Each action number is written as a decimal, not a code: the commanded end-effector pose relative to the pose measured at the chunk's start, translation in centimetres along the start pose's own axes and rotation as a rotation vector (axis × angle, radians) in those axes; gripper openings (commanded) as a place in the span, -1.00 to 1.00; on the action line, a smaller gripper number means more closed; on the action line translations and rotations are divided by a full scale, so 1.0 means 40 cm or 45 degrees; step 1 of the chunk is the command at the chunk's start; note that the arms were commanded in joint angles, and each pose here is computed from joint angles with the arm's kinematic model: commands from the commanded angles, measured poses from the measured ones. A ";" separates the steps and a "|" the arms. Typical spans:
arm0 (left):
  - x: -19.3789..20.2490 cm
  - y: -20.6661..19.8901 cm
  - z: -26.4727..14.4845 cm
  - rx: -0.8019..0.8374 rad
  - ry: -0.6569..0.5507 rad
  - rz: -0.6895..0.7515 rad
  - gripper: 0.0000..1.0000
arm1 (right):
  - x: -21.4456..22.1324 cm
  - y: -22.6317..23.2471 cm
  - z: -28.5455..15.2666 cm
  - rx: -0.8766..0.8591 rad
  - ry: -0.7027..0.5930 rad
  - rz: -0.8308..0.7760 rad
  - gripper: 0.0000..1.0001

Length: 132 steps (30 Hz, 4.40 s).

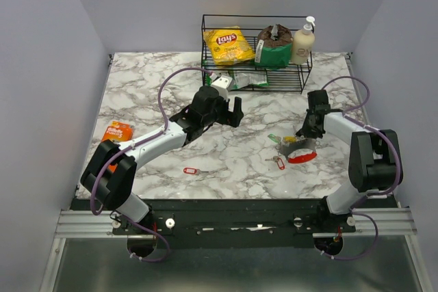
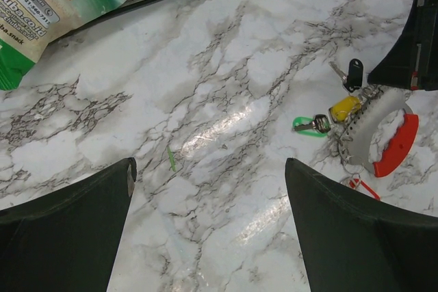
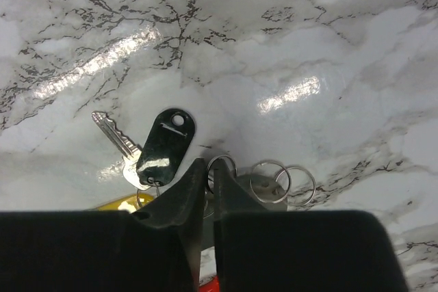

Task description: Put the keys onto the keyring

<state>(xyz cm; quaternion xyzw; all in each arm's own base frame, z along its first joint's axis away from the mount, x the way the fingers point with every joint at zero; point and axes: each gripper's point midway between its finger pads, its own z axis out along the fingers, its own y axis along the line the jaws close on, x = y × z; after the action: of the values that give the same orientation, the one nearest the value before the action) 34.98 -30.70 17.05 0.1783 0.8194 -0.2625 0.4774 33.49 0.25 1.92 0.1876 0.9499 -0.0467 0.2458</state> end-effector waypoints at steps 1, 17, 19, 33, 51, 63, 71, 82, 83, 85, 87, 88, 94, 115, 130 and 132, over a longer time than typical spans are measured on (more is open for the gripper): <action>-0.012 0.022 -0.010 -0.078 -0.011 0.033 0.97 | -0.008 -0.007 -0.008 0.016 0.016 -0.010 -0.88; -0.012 0.060 -0.022 -0.178 -0.012 0.051 0.97 | -0.072 0.114 -0.110 -0.293 -0.075 -0.069 -0.99; -0.013 0.064 -0.025 -0.189 -0.015 0.051 0.97 | -0.066 0.156 -0.117 -0.346 -0.061 -0.096 -0.99; -0.002 0.118 -0.071 -0.334 -0.005 0.073 0.97 | 0.007 0.479 -0.138 -0.594 0.064 -0.394 -0.99; 0.013 0.149 -0.094 -0.371 0.008 0.037 0.97 | 0.141 0.741 -0.235 -1.032 0.234 -0.691 -0.89; 0.027 0.122 -0.073 -0.244 0.031 -0.009 0.97 | 0.072 0.730 -0.311 -1.074 0.016 -0.733 0.45; 0.062 0.101 -0.051 -0.145 0.097 -0.030 0.97 | 0.049 0.682 -0.286 -0.929 -0.042 -0.710 0.45; 0.103 0.033 -0.005 0.076 0.178 -0.073 0.88 | 0.087 0.602 -0.253 -0.861 0.084 -0.640 0.40; 0.101 0.029 -0.005 0.092 0.174 -0.076 0.87 | 0.095 0.596 -0.252 -0.853 0.106 -0.641 0.39; 0.111 0.009 -0.005 0.153 0.191 -0.084 0.84 | 0.103 0.584 -0.247 -0.822 0.131 -0.626 0.37; 0.123 -0.015 -0.004 0.232 0.199 -0.090 0.80 | 0.108 0.565 -0.235 -0.772 0.146 -0.598 0.38; 0.133 -0.026 -0.002 0.268 0.213 -0.095 0.69 | 0.104 0.555 -0.227 -0.743 0.138 -0.586 0.37; 0.172 -0.063 0.011 0.391 0.250 -0.162 0.47 | 0.083 0.512 -0.205 -0.769 0.172 -0.460 0.36; 0.275 -0.085 0.082 0.334 0.386 -0.108 0.09 | 0.041 0.441 -0.199 -0.812 0.128 -0.361 0.36; 0.297 -0.080 0.108 0.312 0.414 -0.093 -0.17 | 0.046 0.432 -0.199 -0.806 0.113 -0.382 0.36; 0.299 -0.079 0.109 0.311 0.416 -0.095 -0.19 | 0.044 0.433 -0.201 -0.807 0.109 -0.382 0.36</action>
<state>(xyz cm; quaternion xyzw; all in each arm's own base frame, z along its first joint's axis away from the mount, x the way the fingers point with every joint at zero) 30.15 -34.83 5.66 0.2388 0.8553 -0.3487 0.2997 35.08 18.29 7.44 -0.0299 0.9481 0.2172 0.2302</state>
